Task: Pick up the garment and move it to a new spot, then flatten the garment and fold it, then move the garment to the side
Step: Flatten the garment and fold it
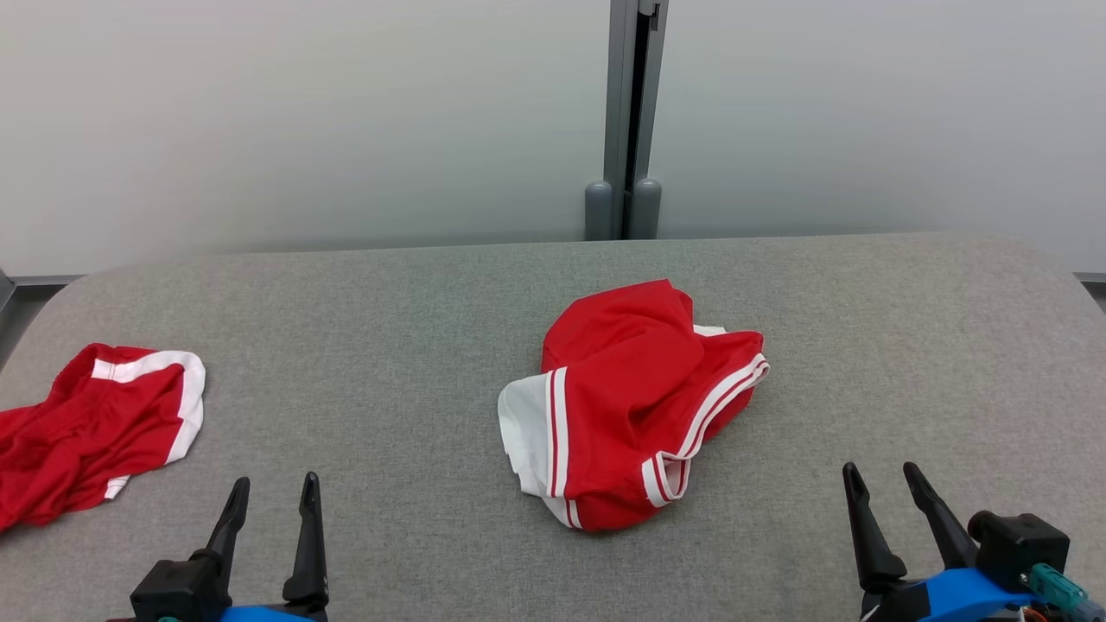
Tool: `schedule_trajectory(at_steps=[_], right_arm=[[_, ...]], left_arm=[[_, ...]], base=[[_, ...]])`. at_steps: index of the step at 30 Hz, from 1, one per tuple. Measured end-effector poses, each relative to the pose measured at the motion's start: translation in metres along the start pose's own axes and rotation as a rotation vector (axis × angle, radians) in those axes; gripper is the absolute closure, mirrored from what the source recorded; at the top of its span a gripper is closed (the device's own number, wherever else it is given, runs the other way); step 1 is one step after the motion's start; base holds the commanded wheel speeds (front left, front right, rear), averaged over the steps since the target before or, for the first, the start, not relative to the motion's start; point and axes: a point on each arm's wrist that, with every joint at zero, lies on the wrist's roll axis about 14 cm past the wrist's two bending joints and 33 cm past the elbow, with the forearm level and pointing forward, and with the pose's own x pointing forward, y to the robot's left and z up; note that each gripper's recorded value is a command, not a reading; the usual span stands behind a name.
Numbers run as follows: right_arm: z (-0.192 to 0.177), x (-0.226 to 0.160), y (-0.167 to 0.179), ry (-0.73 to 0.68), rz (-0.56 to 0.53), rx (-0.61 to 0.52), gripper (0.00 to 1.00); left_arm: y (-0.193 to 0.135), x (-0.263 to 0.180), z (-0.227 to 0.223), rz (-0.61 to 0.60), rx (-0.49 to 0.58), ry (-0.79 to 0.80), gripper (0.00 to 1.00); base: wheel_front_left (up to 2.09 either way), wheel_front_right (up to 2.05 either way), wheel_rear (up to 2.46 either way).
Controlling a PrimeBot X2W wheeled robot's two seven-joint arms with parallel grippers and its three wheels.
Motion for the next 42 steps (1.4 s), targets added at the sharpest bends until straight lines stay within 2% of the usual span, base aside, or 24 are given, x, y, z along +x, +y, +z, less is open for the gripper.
schedule_trajectory(at_steps=[8,20,30,34,35,37,42], right_arm=[[-0.005,0.003,0.009,0.011,0.028,0.003,0.00],[-0.037,0.023,0.109,0.191,0.321,0.045,0.00],[-0.073,0.039,0.134,0.354,0.390,0.050,0.00],[-0.079,0.040,0.142,0.368,0.411,0.052,0.00],[-0.080,0.041,0.144,0.372,0.415,0.050,0.11],[-0.080,0.042,0.146,0.365,0.421,0.043,1.00],[-0.061,0.053,0.154,0.279,0.446,0.004,1.00]], left_arm=[[-0.001,-0.002,0.000,0.004,-0.005,0.006,0.00],[0.004,-0.007,-0.001,0.029,-0.019,0.008,0.00],[0.019,-0.017,-0.003,0.075,-0.026,0.015,0.00],[0.024,-0.021,-0.004,0.090,-0.024,0.017,0.00],[0.025,-0.022,-0.004,0.093,-0.024,0.019,0.00],[0.026,-0.023,-0.004,0.097,-0.024,0.020,0.00],[0.027,-0.025,-0.004,0.101,-0.026,0.019,0.00]], base=[[0.00,0.00,0.00],[0.00,0.00,0.00],[0.00,0.00,0.00],[0.00,0.00,0.00],[0.00,0.00,0.00],[0.00,0.00,0.00],[0.00,0.00,0.00]])
